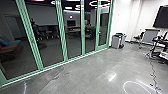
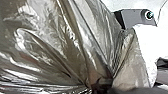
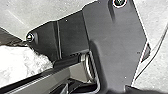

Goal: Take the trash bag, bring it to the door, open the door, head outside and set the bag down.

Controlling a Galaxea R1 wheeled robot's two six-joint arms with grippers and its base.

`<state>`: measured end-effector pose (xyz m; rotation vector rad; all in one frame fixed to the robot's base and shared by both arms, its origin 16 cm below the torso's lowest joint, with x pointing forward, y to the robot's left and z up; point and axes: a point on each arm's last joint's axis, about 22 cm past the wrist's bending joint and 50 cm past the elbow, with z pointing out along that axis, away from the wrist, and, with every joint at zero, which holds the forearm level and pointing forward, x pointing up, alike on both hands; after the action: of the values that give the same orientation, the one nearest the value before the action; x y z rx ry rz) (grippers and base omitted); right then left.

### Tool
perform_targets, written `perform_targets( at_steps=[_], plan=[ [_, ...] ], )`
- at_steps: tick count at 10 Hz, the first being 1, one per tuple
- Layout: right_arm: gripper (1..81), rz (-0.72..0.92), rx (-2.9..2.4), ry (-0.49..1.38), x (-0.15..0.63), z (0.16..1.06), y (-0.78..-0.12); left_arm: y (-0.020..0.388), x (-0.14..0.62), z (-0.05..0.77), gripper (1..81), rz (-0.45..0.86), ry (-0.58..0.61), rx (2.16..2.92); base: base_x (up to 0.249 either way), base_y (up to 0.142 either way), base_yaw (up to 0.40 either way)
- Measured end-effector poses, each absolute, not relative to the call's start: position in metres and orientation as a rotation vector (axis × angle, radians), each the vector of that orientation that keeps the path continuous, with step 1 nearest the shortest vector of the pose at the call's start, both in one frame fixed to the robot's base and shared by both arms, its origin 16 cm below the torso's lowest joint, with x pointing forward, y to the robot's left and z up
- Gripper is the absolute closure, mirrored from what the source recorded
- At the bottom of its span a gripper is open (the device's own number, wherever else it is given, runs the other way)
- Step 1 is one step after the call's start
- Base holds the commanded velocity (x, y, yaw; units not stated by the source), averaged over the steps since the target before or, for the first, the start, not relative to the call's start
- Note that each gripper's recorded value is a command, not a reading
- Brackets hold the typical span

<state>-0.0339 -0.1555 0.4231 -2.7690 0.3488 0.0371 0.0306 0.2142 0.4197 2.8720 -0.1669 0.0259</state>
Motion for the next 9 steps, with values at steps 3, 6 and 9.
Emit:
perform_targets(
  at_steps=[3, 6, 9],
  plan=[
    [1.0, 0.038, -2.769, 0.349, -0.036, 0.423, -0.156, 0.215, 0.033, 0.42, 81.1, 0.032, -0.168, 2.873, 0.097, 0.0, 0.0],
    [1.0, 0.038, -2.769, 0.348, -0.036, 0.423, -0.156, 0.215, 0.031, 0.42, 81.1, 0.03, -0.167, 2.873, 0.12, 0.0, 0.0],
    [1.0, 0.034, -2.769, 0.348, -0.034, 0.423, -0.155, 0.215, 0.031, 0.42, 81.1, 0.031, -0.167, 2.873, 0.126, 0.0, 0.0]
  ],
)
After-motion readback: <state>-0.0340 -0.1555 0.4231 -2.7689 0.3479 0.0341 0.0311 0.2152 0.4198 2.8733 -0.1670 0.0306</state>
